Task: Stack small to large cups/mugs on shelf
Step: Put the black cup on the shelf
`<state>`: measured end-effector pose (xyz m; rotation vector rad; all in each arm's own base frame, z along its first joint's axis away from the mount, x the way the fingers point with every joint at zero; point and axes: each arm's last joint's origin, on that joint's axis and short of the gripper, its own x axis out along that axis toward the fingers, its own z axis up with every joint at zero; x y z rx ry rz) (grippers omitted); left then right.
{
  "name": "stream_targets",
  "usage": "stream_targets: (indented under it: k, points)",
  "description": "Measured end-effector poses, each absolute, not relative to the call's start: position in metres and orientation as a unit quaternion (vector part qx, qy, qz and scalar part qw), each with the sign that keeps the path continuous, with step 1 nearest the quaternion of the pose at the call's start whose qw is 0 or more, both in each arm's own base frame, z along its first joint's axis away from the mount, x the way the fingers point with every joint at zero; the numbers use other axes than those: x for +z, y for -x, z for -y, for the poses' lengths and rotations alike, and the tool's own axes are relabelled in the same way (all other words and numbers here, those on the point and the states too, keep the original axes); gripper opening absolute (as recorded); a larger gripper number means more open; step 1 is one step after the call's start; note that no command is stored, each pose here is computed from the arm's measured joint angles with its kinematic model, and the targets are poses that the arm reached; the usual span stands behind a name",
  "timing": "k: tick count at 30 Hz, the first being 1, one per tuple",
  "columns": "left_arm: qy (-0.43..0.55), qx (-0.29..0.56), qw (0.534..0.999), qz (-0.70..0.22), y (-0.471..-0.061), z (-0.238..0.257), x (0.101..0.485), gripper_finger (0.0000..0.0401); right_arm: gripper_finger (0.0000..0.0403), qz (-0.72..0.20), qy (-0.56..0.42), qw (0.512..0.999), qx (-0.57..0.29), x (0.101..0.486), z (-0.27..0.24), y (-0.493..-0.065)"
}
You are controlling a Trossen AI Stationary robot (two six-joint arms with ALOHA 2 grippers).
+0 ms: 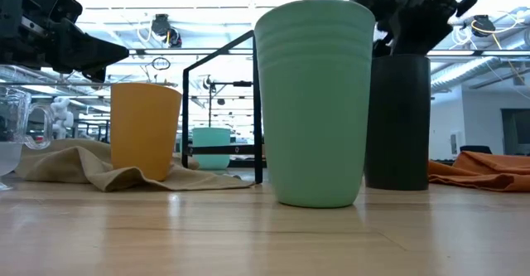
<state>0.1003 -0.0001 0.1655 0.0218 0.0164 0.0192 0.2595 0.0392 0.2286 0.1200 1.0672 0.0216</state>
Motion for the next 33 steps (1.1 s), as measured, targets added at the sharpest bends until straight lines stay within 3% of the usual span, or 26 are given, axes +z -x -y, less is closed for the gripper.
stream_targets:
  k: [12,16,21,27,33]
  points:
    - [-0.011,0.009,1.000,-0.008,-0.1003,0.0001,0.1655,0.0035,0.0253,-0.515,-0.055,0.855,0.011,0.2246,-0.0395,-0.2616]
    - [-0.011,0.010,1.000,-0.008,-0.1003,0.0001,0.1655,0.0035,0.0235,-0.515,-0.055,0.855,0.011,0.2246,-0.0395,-0.2616]
    - [-0.011,0.009,1.000,-0.008,-0.1003,0.0001,0.1655,0.0035,0.0170,-0.515,-0.055,0.855,0.011,0.2246,-0.0395,-0.2616]
    - [-0.011,0.010,1.000,-0.008,-0.1003,0.0001,0.1655,0.0035,0.0028,-0.512,-0.041,0.857,0.023,0.2250,-0.0408,-0.2619]
    - [-0.011,0.010,1.000,-0.008,-0.1003,0.0001,0.1655,0.0035,0.0005,-0.512,-0.039,0.858,0.021,0.2249,-0.0404,-0.2620]
